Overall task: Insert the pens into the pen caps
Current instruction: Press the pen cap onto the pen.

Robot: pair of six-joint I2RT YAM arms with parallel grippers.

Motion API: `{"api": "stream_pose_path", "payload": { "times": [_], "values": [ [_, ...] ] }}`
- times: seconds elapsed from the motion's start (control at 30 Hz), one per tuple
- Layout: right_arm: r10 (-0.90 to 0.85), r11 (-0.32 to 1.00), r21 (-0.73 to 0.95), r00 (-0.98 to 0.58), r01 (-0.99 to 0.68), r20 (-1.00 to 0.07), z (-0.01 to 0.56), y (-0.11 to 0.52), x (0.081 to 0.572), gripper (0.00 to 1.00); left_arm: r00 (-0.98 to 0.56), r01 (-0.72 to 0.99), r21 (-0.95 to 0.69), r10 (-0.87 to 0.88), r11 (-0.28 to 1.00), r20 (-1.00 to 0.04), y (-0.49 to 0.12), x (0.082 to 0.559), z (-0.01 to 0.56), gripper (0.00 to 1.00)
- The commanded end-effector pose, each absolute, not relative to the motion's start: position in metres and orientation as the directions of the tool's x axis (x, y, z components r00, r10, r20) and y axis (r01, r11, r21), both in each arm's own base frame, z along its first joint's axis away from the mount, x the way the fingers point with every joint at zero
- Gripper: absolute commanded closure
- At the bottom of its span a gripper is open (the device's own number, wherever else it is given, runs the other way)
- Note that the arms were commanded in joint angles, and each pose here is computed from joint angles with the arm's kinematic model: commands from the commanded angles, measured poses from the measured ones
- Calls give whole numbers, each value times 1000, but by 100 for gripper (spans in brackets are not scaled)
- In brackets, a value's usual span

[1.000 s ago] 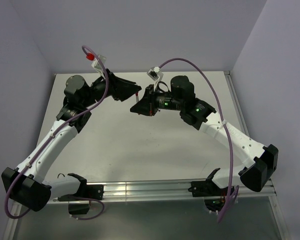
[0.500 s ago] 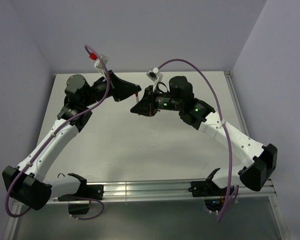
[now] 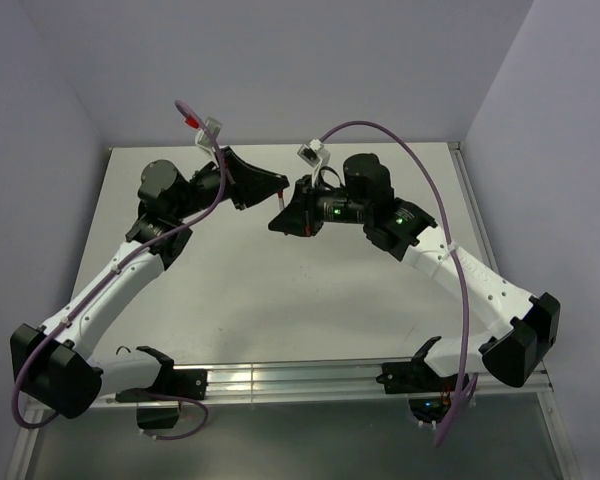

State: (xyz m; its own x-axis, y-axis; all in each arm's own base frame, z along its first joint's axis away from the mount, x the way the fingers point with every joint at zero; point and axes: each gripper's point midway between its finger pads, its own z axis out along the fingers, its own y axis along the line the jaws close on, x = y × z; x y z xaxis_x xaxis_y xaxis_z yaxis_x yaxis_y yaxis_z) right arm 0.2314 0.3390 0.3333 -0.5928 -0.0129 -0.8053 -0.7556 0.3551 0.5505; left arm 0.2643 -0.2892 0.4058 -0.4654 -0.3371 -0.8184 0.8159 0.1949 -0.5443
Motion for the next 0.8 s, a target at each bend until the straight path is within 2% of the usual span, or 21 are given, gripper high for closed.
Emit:
{"api": "stream_pose_path", "payload": {
  "times": [0.0, 0.77],
  "values": [
    [160, 321, 426, -395, -846, -905, 407, 324, 240, 100, -545, 824, -563, -187, 57, -817, -312, 222, 380, 100],
    [333, 356, 302, -182, -884, -925, 497, 290, 263, 100, -626, 776, -629, -69, 43, -777, -329, 200, 328, 100]
  ]
}}
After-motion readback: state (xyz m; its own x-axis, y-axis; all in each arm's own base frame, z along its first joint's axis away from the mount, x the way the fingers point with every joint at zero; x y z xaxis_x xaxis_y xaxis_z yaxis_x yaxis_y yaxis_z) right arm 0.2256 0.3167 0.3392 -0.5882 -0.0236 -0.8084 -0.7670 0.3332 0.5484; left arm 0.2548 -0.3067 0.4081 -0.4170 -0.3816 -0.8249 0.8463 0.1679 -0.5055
